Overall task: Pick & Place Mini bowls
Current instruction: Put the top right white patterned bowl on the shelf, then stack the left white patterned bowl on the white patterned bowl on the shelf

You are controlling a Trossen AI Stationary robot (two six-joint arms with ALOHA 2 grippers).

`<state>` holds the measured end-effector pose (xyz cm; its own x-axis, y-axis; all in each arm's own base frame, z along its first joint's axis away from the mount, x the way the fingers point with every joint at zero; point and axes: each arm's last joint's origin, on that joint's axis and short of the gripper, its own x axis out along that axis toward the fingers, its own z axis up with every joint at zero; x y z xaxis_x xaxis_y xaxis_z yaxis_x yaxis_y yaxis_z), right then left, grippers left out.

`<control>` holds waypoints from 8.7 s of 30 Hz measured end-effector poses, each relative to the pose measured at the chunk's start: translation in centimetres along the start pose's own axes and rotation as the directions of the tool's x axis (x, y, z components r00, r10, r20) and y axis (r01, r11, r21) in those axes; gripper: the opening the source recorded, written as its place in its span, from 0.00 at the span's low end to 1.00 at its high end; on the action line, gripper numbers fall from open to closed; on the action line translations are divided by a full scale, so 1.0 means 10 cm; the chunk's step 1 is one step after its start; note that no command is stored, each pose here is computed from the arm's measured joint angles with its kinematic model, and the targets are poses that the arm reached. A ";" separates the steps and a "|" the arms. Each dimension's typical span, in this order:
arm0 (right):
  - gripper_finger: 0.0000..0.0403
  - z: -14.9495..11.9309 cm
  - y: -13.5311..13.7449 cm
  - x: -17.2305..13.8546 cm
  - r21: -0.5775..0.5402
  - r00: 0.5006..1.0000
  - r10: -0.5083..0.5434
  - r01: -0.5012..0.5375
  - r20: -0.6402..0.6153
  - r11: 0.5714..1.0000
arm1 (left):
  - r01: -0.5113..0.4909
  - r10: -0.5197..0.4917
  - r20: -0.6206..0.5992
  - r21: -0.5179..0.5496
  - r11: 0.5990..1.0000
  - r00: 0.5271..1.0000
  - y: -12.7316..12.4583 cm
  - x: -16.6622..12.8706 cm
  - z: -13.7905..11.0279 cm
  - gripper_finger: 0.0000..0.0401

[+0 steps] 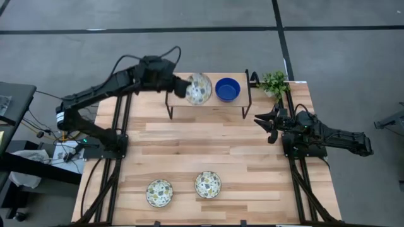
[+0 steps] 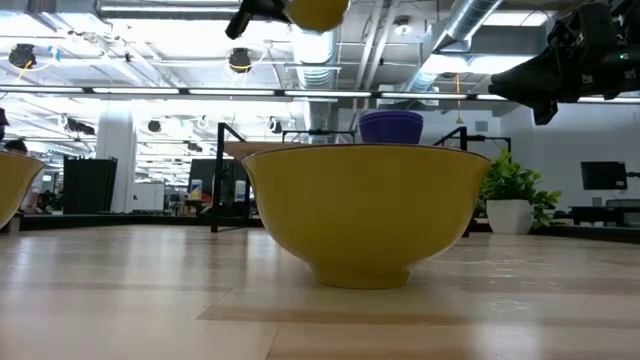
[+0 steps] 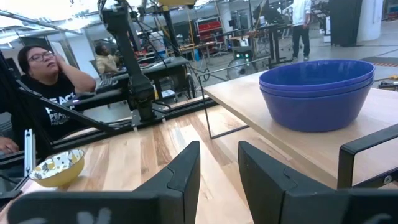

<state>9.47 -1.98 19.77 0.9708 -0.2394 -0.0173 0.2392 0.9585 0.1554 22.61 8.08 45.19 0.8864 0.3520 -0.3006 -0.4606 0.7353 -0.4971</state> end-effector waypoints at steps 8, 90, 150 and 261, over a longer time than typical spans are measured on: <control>0.24 0.00 0.00 0.00 0.000 1.000 0.001 -0.001 0.000 1.000 | -0.185 0.184 -0.050 -0.011 0.983 0.982 0.29 0.33 0.27 0.02; 0.24 0.00 0.00 0.00 -0.007 1.000 0.002 -0.002 -0.001 1.000 | -0.415 0.363 -0.460 -0.014 0.910 0.811 1.17 1.15 -0.02 0.28; 0.24 0.00 0.00 0.00 -0.006 1.000 0.002 -0.002 -0.001 1.000 | 0.594 -0.044 -0.867 0.303 0.745 0.497 -0.89 -0.54 -2.25 0.52; 0.24 0.00 0.00 0.00 0.010 1.000 0.003 -0.003 0.000 1.000 | 0.743 0.231 -0.858 0.513 0.429 0.459 -1.10 -0.78 -3.72 0.03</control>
<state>9.47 -1.97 19.77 0.9715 -0.2364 -0.0171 0.2359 0.9577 0.1651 19.07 -24.30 22.78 0.2612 -0.1657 -0.9510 0.4850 0.8743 -0.0191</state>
